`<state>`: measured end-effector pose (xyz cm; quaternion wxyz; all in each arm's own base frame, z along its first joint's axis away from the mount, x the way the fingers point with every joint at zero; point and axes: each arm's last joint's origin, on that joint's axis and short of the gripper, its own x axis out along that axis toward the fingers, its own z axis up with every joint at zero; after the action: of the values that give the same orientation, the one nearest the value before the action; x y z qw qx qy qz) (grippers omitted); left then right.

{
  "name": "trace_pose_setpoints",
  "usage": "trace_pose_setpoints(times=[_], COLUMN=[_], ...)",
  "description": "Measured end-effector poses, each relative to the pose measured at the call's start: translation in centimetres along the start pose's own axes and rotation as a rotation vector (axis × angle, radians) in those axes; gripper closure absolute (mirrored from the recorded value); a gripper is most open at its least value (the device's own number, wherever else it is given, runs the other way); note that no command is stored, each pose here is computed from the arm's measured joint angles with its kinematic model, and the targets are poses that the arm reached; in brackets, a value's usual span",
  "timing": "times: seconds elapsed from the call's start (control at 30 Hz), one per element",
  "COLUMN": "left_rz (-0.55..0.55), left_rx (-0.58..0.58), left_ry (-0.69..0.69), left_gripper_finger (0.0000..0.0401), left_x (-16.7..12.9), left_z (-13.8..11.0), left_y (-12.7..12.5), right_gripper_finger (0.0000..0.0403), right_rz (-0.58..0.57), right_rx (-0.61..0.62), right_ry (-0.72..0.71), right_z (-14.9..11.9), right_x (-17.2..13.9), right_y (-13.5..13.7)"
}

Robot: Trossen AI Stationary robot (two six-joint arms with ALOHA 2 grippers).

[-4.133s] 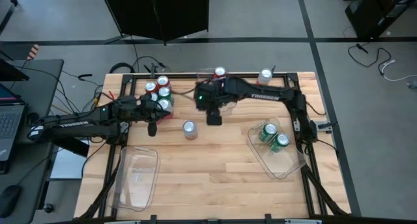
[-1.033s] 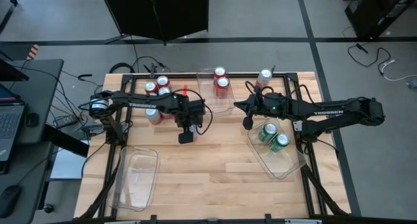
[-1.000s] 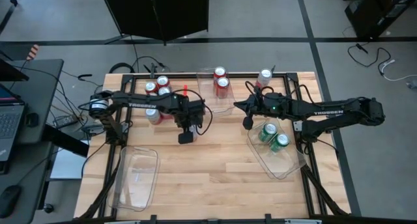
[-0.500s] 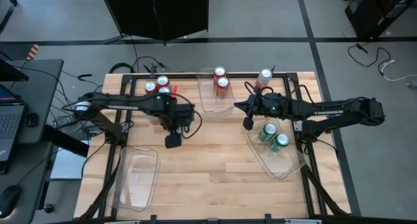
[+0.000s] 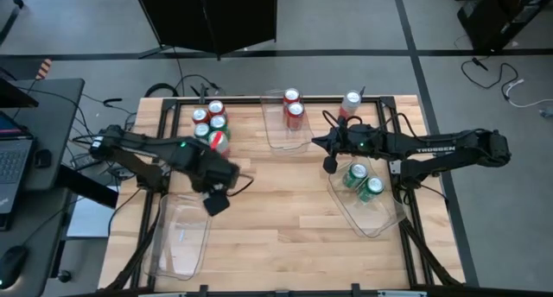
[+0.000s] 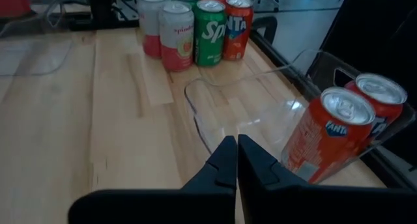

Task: Sort soda cans
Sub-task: Put the top left pink soda can into the bottom left transparent bin

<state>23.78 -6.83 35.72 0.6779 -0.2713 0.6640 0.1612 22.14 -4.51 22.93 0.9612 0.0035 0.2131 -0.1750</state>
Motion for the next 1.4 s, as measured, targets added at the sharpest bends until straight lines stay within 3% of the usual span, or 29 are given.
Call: trace_pose_setpoints(times=[0.23, 0.43, 0.6, 0.77, 1.13, 1.4], left_rz=[0.036, 0.078, 0.031, 0.072, 0.059, -0.008], left_rx=[-0.192, -0.255, -0.262, -0.291, -0.296, -0.299], left_ry=[0.014, 0.050, -0.009, -0.013, -0.173, -0.228], left_gripper_finger=[0.0113, 0.0113, 0.0113, 0.0113, 0.0113, 0.0113], left_x=[1.2, 3.7, 6.1, 8.3, 10.8, 12.7], left_z=[-3.6, -5.1, -4.9, -4.8, -3.2, -2.7], left_y=[0.4, 1.9, 2.3, 2.9, 3.5, 3.5], right_gripper_finger=[0.0402, 0.0402, 0.0402, 0.0401, 0.0402, 0.0402], right_rz=[0.000, 0.000, 0.000, 0.000, 0.000, 0.001], right_rx=[-0.011, -0.010, -0.001, 0.005, 0.028, 0.028], right_ry=[0.012, 0.016, -0.014, -0.025, -0.025, -0.024], right_z=[-1.9, -2.3, -2.0, -1.9, -1.9, -1.9], right_x=[0.2, 0.3, 0.3, 0.3, 0.3, 0.3], right_y=[0.0, 0.0, 0.0, 0.0, 0.0, 0.0])
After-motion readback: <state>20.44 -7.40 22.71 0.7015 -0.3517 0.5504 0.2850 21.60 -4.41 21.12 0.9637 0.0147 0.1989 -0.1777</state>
